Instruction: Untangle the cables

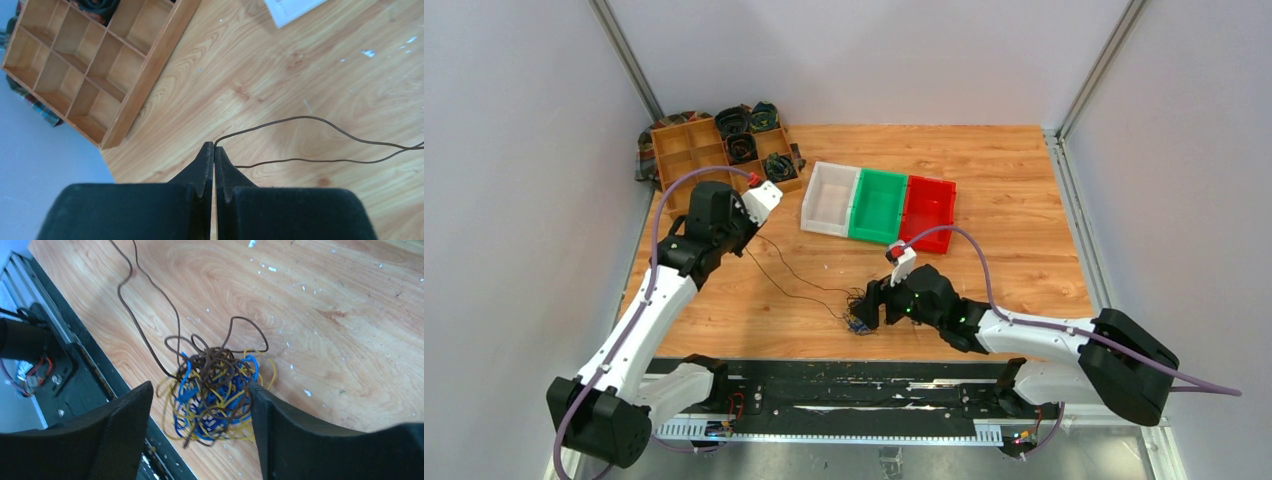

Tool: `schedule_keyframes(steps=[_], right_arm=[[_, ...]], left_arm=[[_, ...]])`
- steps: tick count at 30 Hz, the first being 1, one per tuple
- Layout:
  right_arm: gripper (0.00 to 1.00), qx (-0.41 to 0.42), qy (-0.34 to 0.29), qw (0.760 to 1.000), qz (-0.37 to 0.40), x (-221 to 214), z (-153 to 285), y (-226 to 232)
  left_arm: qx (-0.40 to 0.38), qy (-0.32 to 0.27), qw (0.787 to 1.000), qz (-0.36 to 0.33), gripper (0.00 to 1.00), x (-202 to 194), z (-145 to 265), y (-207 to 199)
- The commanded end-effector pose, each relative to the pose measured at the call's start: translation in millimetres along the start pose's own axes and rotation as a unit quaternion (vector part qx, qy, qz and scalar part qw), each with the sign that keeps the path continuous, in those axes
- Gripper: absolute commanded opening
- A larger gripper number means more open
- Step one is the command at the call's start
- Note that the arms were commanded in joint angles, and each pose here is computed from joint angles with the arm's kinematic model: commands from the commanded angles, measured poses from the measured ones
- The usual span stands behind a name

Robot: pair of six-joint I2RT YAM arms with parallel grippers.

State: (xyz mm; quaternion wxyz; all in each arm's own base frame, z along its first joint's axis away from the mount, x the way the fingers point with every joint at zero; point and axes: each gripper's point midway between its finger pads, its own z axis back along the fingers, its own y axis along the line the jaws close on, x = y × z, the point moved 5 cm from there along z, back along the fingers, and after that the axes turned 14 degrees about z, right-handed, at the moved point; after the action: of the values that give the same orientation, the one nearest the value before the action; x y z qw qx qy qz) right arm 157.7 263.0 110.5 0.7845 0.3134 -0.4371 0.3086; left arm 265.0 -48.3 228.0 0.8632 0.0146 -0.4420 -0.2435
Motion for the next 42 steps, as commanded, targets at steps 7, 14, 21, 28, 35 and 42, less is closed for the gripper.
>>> schedule_keyframes(steps=[7,14,21,28,35,42], right_arm=[[0.55,0.031,0.078,0.997,-0.002,-31.0,2.4,0.1],[0.01,0.047,0.076,0.996,0.004,-13.2,-6.5,6.4],[0.01,0.063,0.054,0.996,0.013,22.6,-10.0,11.6],[0.01,0.081,0.042,0.996,0.017,42.9,-13.4,15.2],[0.0,0.086,0.015,0.996,0.009,68.0,-9.5,15.4],[0.01,0.083,0.014,0.996,-0.018,62.7,-7.3,4.3]], left_arm=[[0.092,0.027,0.995,-0.04,0.0,-18.8,-35.1,37.0],[0.037,0.062,0.997,-0.039,0.07,-46.4,-45.4,18.3],[-0.139,0.044,0.989,-0.001,0.73,-39.8,-24.0,-30.1],[-0.278,0.004,0.961,-0.003,0.88,-10.0,6.7,-77.1],[-0.382,-0.004,0.924,0.002,0.86,15.1,18.0,-117.8],[-0.424,0.038,0.904,-0.05,0.8,4.3,5.5,-155.3]])
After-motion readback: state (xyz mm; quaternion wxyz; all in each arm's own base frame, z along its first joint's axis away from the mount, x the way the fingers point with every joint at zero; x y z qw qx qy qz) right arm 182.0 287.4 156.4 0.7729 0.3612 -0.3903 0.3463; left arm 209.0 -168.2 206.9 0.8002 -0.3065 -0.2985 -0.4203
